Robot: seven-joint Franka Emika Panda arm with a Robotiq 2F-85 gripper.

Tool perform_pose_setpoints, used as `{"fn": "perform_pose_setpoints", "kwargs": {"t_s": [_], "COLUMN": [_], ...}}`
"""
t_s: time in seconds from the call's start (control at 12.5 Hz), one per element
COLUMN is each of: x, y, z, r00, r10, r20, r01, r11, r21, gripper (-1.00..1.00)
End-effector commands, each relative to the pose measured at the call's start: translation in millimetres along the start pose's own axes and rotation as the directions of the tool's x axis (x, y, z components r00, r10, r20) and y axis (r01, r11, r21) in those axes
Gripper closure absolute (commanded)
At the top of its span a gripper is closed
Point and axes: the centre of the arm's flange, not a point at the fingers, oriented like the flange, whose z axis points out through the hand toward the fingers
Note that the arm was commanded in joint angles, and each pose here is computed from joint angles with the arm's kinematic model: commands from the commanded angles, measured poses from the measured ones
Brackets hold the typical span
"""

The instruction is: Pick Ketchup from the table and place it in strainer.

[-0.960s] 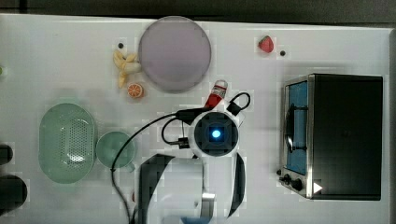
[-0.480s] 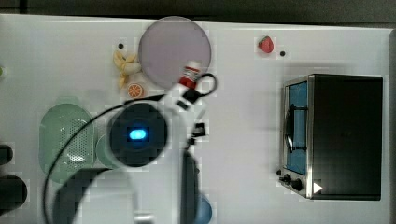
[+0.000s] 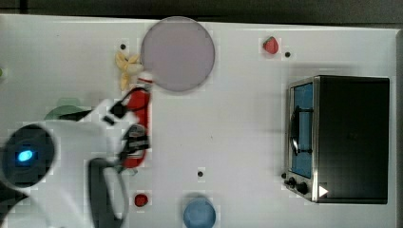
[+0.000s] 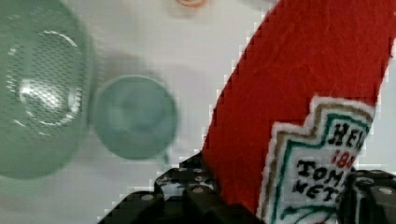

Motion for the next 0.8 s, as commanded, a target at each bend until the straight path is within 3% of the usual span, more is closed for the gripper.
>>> {"fn": "perform_pose_setpoints", "kwargs": {"t_s": [0.08, 0.24, 0.56, 0.8], "x": [5, 6, 6, -1], "y": [-52, -89, -152, -186], "z": [9, 30, 79, 123], "r00": [0.99, 0.979, 0.947, 0.95], "r10": [0.134, 0.199, 0.319, 0.305], "r20": [-0.046, -0.042, 0.02, 0.067], "r01": [-0.132, -0.194, -0.316, -0.311], "r11": [0.99, 0.976, 0.923, 0.91], "r21": [0.054, 0.1, 0.22, 0.273], "gripper": [-0.26, -0.26, -0.26, -0.26]}}
